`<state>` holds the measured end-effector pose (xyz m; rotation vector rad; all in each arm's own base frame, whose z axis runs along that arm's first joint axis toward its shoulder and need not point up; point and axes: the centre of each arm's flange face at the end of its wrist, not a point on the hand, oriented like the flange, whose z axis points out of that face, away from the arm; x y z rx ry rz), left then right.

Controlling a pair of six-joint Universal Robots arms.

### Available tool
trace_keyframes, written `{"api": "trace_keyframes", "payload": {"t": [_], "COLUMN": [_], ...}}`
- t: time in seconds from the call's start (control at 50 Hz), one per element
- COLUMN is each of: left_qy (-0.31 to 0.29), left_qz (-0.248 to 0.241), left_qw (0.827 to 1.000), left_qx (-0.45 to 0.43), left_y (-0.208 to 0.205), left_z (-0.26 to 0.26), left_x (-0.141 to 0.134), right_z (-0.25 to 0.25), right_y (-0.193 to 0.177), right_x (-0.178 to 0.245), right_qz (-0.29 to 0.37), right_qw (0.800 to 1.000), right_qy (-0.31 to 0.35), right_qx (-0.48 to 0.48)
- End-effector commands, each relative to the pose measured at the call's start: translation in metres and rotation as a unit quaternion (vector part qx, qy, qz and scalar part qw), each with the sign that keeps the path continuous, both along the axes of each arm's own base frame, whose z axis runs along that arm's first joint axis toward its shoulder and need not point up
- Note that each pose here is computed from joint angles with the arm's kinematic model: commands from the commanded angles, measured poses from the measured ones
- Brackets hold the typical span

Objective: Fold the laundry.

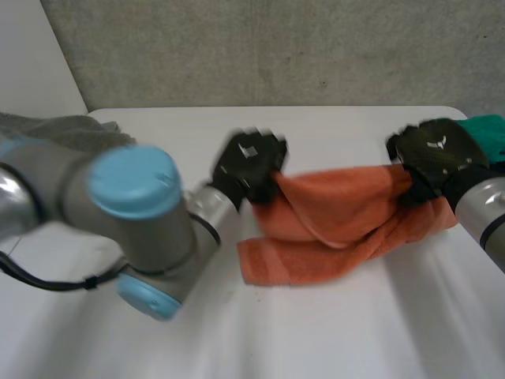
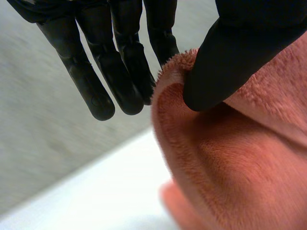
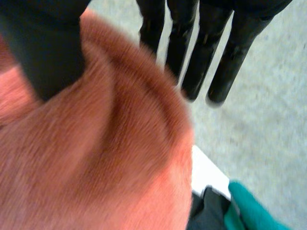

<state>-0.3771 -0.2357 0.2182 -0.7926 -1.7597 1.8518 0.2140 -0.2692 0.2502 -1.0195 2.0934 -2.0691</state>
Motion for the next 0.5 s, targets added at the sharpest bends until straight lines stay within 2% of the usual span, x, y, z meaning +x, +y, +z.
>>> {"api": "trace_keyframes", "payload": {"t": [0.02, 0.1, 0.26, 0.34, 0.42, 0.5], "left_qy": [0.055, 0.05, 0.03, 0.029, 0.034, 0.039], "left_qz": [0.067, 0.108, 0.128, 0.143, 0.159, 0.164], "left_qw": [0.994, 0.99, 0.99, 0.988, 0.985, 0.983], "left_qx": [-0.072, -0.074, -0.05, -0.051, -0.06, -0.068], "left_y": [-0.014, -0.033, -0.038, -0.04, -0.042, -0.038], "left_z": [0.077, 0.08, 0.064, 0.066, 0.075, 0.082], "left_x": [0.039, 0.065, 0.081, 0.092, 0.106, 0.113], "right_z": [0.031, 0.034, 0.031, 0.015, -0.019, -0.035], "right_y": [0.003, 0.003, 0.006, 0.002, 0.001, 0.002], "right_x": [0.021, 0.021, 0.019, 0.017, 0.008, 0.01], "right_qz": [0.049, 0.049, 0.039, 0.029, 0.02, 0.028], "right_qw": [0.997, 0.996, 0.993, 0.991, 0.978, 0.974], "right_qy": [-0.052, -0.073, -0.098, -0.073, -0.007, 0.01], "right_qx": [-0.013, 0.011, 0.049, 0.109, 0.208, 0.226]}}
